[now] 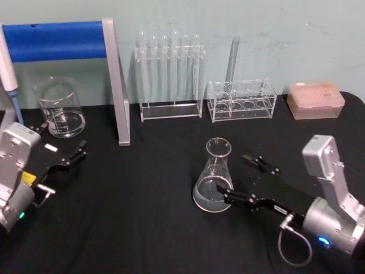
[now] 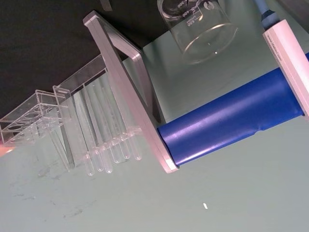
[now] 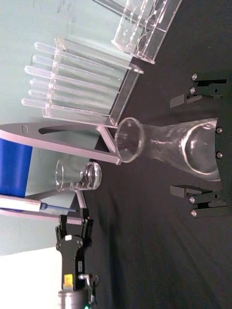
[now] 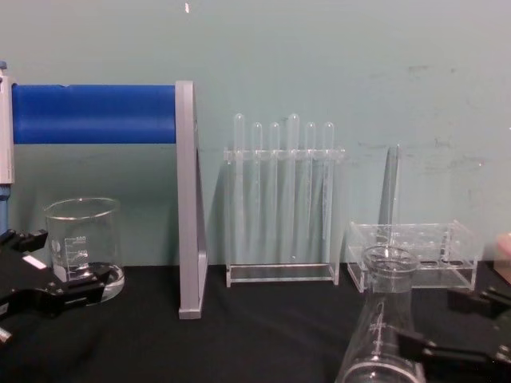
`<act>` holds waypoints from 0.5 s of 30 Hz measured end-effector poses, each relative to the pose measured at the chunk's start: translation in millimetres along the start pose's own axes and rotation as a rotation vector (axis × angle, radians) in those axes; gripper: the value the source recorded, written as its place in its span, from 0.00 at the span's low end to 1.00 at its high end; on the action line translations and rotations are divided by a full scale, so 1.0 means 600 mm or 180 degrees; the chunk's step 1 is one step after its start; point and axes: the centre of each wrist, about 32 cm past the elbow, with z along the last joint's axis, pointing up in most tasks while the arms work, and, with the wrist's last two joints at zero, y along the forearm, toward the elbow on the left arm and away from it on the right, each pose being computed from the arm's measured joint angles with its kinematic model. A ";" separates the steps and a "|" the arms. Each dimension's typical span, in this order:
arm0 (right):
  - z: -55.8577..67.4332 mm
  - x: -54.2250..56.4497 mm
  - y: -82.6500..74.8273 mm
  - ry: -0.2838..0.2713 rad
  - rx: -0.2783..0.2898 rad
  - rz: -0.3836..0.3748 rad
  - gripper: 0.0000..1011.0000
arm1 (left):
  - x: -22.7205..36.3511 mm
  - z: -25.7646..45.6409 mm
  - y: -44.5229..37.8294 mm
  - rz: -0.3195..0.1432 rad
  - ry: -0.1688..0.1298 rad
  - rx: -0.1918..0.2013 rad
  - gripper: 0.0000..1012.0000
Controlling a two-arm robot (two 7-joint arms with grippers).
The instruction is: Grasp the erlenmeyer flask with one hand, shake it three times, then place it back.
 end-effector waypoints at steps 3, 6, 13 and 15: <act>-0.003 0.004 -0.017 0.0001 -0.0012 0.0030 0.99 | 0.0000 0.000 0.000 0.0000 0.0000 0.0000 0.99; -0.005 0.009 -0.036 0.0006 -0.0031 0.0019 0.99 | 0.0000 0.000 0.000 0.0000 0.0000 0.0000 0.99; -0.006 0.025 -0.051 -0.0001 -0.0041 -0.0256 0.99 | 0.0000 0.000 0.000 0.0000 0.0000 0.0000 0.99; -0.006 0.028 -0.052 -0.0011 -0.0038 -0.0340 0.99 | 0.0000 0.000 0.000 0.0000 0.0000 0.0000 0.99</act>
